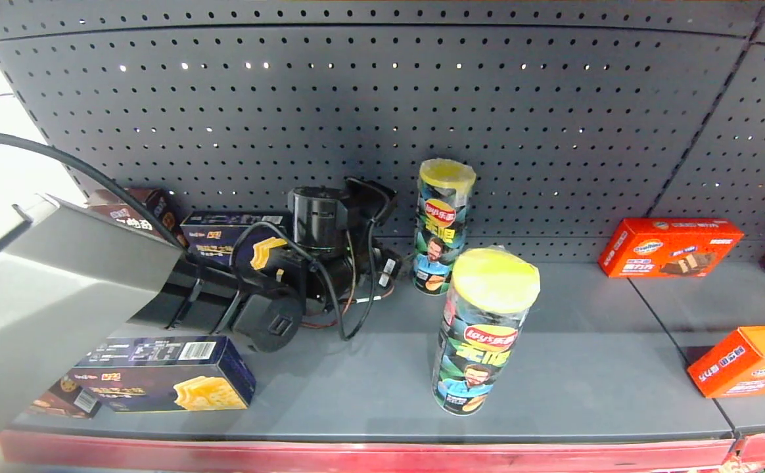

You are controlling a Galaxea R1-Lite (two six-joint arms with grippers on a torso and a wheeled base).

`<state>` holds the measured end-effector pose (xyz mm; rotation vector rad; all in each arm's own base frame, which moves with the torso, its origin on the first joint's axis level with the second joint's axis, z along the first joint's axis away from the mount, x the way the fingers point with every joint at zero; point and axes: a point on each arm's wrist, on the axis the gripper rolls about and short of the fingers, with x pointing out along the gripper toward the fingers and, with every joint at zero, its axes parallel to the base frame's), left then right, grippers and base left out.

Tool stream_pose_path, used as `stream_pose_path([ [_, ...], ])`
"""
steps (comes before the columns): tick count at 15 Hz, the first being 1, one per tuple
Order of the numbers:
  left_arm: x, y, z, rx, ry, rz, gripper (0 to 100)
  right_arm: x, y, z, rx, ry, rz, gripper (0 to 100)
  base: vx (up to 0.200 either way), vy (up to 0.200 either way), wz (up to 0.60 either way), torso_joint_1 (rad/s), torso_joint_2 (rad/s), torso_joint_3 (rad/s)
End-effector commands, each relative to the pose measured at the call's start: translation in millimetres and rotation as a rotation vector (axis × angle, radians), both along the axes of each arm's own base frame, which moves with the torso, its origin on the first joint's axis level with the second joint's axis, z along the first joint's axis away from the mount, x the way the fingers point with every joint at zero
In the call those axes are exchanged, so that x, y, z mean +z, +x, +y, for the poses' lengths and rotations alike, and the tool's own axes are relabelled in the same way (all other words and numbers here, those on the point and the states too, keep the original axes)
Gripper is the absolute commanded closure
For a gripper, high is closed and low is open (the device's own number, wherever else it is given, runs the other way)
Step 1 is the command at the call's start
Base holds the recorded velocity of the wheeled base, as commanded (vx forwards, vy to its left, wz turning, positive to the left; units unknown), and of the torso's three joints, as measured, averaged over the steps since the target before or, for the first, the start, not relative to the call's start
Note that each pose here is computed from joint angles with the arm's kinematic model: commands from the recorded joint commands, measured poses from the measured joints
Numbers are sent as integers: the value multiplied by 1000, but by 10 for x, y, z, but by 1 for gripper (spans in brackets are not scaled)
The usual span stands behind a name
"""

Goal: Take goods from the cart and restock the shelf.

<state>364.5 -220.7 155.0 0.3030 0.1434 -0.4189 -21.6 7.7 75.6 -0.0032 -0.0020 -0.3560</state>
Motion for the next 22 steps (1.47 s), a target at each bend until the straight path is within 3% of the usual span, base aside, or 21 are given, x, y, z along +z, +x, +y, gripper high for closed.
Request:
stream_pose_path([
  [1,23,-40,87,14,2,1,0,1,1,0,0,0,1,0,0,0,0,0,0,0],
  [4,52,-109,120,8,-6,-9,0,1,1,0,0,0,1,0,0,0,0,0,0,0],
  [6,128,-154,55,-23,-35,-36,0,1,1,0,0,0,1,0,0,0,0,0,0,0],
  [8,203,-239,-36,-114,-94,-35,0,1,1,0,0,0,1,0,0,0,0,0,0,0],
  [10,220,-264,-84,-139,-111,-32,0,1,1,0,0,0,1,0,0,0,0,0,0,0],
  [15,167,-243,-156,-162,-110,-10,0,1,1,0,0,0,1,0,0,0,0,0,0,0],
  [18,123,-201,-254,-163,-125,-2,0,1,1,0,0,0,1,0,0,0,0,0,0,0],
  [22,84,-144,-287,-135,-115,5,0,1,1,0,0,0,1,0,0,0,0,0,0,0],
])
